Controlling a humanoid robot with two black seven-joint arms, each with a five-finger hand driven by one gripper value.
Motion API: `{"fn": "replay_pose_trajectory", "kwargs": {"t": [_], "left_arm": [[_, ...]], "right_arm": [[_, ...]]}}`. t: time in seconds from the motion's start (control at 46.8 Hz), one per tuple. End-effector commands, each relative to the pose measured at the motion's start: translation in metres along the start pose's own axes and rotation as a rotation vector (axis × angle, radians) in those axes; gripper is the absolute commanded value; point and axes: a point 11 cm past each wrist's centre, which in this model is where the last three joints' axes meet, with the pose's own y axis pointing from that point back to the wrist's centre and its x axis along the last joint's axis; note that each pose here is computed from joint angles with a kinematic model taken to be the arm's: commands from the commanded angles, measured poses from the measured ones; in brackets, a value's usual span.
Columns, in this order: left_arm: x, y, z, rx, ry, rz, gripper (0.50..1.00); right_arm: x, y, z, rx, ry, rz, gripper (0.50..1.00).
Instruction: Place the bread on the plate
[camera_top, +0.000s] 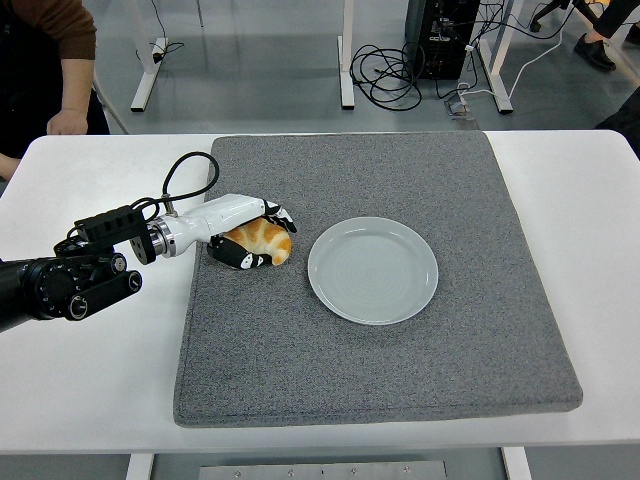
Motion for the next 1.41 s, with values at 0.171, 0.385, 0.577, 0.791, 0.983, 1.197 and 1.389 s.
{"fn": "replay_pose_trajectory", "kwargs": {"t": [0.171,0.385,0.577,0.791,0.983,1.197,1.389], "left_arm": [[0.001,-0.001,0.001,-0.004,-0.001,-0.013,0.500],[0.001,0.000,0.001,-0.011,-0.019,-0.028,0.500],[0.008,0.003,-0.002,-0.005,-0.029,-0.019,0.500],[0.041,0.014,-0.013,0.026,-0.074,0.007,0.500],[0.083,0.023,-0.016,0.042,-0.122,0.047,0.500],[0.131,0.026,-0.008,0.042,-0.162,0.092,0.500],[0.176,0.036,-0.015,0.096,-0.211,0.156,0.500]], "right_arm": [[0.000,0.000,0.000,0.000,0.000,0.000,1.000],[0.000,0.000,0.000,0.000,0.000,0.000,1.000],[0.000,0.000,0.000,0.000,0.000,0.000,1.000],[0.000,0.000,-0.001,0.002,0.000,0.000,1.000],[0.000,0.000,0.000,0.000,0.000,0.000,1.000],[0.000,0.000,0.000,0.000,0.000,-0.001,1.000],[0.000,0.000,0.000,0.000,0.000,0.000,1.000]]}}
